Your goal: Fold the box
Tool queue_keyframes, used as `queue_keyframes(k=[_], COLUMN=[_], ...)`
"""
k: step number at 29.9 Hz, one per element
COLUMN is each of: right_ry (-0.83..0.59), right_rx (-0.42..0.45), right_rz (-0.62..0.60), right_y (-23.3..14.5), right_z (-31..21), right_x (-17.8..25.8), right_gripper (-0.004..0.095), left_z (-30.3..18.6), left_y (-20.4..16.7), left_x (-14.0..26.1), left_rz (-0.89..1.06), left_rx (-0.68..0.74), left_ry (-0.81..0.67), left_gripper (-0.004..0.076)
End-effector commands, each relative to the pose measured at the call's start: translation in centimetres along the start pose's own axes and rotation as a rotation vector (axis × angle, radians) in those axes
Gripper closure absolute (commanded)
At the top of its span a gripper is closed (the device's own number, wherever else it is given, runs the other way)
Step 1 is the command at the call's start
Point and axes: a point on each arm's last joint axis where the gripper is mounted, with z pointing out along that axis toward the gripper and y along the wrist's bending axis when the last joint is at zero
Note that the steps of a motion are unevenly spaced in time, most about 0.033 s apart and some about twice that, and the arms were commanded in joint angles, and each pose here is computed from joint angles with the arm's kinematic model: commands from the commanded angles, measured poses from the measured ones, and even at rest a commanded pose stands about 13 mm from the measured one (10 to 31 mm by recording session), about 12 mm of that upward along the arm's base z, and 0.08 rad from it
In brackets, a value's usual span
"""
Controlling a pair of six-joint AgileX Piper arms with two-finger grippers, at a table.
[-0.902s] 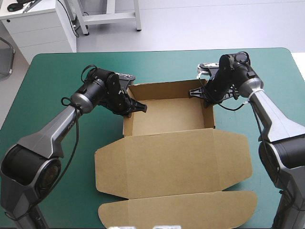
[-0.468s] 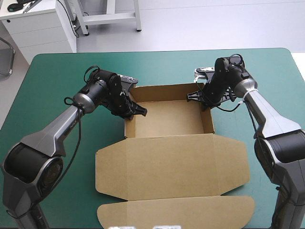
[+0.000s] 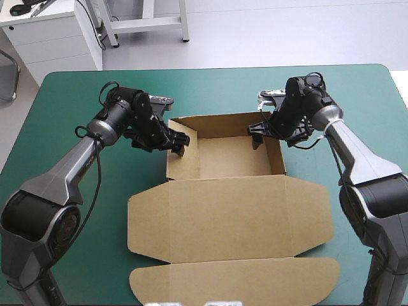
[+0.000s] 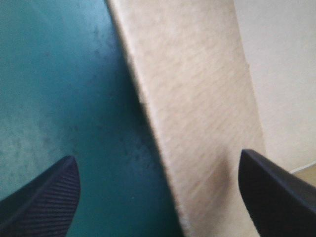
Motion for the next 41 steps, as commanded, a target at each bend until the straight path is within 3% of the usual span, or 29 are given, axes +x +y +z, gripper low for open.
queue_keyframes(k=[1,8,10,12,17,22,27,34,41], right_ry=[-0.113,-0.266,-0.304,-0.327,-0.366,-0.364,-0.355,-0.315,-0.229], right_rx=[-0.012,-0.033,-0.024,-0.010,0.003,0.003,0.005,-0.001,0.002], right_rz=[-0.019,-0.109,-0.131,-0.140,-0.147,-0.147,-0.144,-0.122,-0.099], right_y=[0.5,1.4,1.5,1.5,1.5,1.5,1.5,1.3,0.9], right_z=[-4.8,-10.6,-12.2,-13.1,-14.8,-14.7,-14.3,-12.6,-8.9], right_x=[0.0,0.7,1.2,1.6,2.3,2.3,2.1,1.4,0.0], right_gripper=[0.0008,0.0008,0.0008,0.0008,0.0008,0.0008,0.0008,0.0008,0.0008], left_z=[-6.2,-16.2,-19.0,-21.2,-25.5,-28.8,-28.4,-21.8,-14.6], left_y=[-2.0,-4.1,-4.2,-4.0,-3.3,-2.2,-1.0,1.0,3.4], left_x=[-1.0,-0.3,0.7,1.9,5.6,9.5,14.2,20.6,25.1], left_rz=[0.051,0.241,0.293,0.327,0.386,0.397,0.385,0.350,0.197], left_rx=[0.127,0.210,0.183,0.139,0.033,-0.088,-0.137,-0.129,-0.177], left_ry=[-0.223,-0.474,-0.531,-0.568,-0.630,-0.705,-0.667,-0.455,-0.316], left_gripper=[0.0103,0.0110,0.0168,0.0281,0.0719,0.0731,0.0731,0.0731,0.0731])
